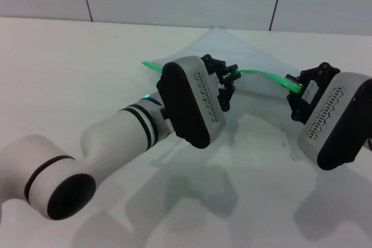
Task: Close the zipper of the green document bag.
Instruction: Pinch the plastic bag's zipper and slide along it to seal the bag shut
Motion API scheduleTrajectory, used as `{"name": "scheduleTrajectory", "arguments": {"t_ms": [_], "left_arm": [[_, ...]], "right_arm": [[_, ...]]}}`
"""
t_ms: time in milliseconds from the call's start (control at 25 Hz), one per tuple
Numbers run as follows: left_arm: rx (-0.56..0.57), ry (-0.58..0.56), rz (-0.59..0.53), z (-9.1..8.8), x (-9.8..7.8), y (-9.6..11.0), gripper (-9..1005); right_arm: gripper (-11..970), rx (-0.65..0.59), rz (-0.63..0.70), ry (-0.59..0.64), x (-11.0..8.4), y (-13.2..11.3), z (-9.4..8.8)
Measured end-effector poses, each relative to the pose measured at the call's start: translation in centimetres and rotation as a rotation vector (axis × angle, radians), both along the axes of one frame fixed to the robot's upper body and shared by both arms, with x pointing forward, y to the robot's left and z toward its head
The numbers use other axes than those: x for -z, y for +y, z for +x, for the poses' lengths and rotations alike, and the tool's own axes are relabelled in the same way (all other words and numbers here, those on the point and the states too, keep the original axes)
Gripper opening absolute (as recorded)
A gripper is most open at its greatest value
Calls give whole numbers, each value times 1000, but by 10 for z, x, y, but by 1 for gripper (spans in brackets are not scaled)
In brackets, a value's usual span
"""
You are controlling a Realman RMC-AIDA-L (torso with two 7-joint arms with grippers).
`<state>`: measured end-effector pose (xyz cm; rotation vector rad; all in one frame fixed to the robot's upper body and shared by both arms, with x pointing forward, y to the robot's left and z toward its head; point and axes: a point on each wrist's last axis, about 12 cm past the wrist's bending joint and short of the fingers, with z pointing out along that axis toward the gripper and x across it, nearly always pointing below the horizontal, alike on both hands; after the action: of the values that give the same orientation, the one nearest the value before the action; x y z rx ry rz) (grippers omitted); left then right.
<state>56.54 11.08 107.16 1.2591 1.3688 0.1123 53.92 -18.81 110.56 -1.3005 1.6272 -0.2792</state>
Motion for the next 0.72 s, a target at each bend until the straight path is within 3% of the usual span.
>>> {"name": "scheduleTrajectory", "arguments": {"t_ms": [520,720], "left_arm": [[-214,79,-19,9,21,54,85],[-257,84,-24,12,23,64,85]], "right_arm": [[155,44,6,-1,-1,-12,1],[157,67,10,-5,-2,-18,3]]}}
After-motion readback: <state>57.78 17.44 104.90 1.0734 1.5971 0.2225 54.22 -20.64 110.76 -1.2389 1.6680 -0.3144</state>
